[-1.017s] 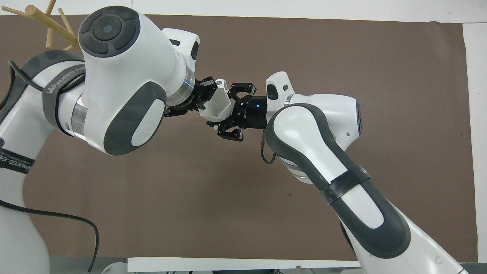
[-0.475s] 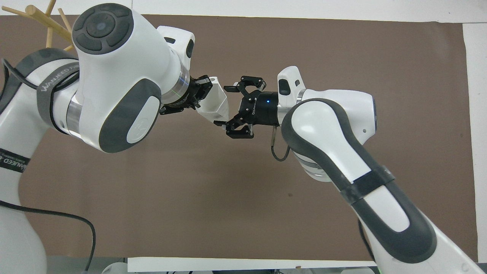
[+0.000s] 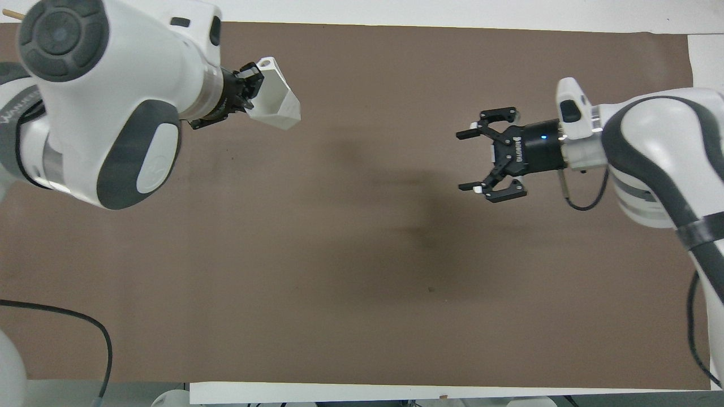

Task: Hang cup on rack
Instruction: 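Carry the cup with the left gripper while the right gripper withdraws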

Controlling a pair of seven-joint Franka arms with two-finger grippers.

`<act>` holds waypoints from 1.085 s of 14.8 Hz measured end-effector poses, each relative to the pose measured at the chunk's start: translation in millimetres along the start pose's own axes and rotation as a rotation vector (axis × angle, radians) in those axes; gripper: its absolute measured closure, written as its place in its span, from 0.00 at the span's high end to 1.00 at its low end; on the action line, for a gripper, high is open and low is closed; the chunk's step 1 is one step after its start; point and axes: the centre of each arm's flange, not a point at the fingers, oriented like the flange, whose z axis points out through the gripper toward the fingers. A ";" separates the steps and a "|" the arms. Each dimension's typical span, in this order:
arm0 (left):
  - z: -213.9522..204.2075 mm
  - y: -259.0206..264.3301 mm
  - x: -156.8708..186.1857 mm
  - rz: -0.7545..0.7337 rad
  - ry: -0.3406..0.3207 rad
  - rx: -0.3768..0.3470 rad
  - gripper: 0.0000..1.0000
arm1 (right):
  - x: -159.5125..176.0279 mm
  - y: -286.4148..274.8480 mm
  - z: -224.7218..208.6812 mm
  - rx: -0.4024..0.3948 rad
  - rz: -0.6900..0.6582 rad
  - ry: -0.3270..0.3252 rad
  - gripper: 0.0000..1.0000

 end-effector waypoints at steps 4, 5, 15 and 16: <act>-0.3 -61.3 32.3 -0.126 0.170 -0.180 0.05 | -57.0 -7.0 -94.9 -0.003 -0.002 -0.262 1.00; 6.9 -77.8 35.8 -0.169 0.203 -0.222 0.05 | -60.6 -8.1 -111.3 -0.010 -0.012 -0.325 1.00; 48.5 -164.9 71.2 -0.580 0.233 -0.396 0.05 | 26.4 -34.3 -218.9 -0.263 0.144 -0.754 1.00; 49.4 -166.4 72.3 -0.586 0.233 -0.395 0.05 | 45.3 -41.5 -228.8 -0.291 0.232 -0.776 1.00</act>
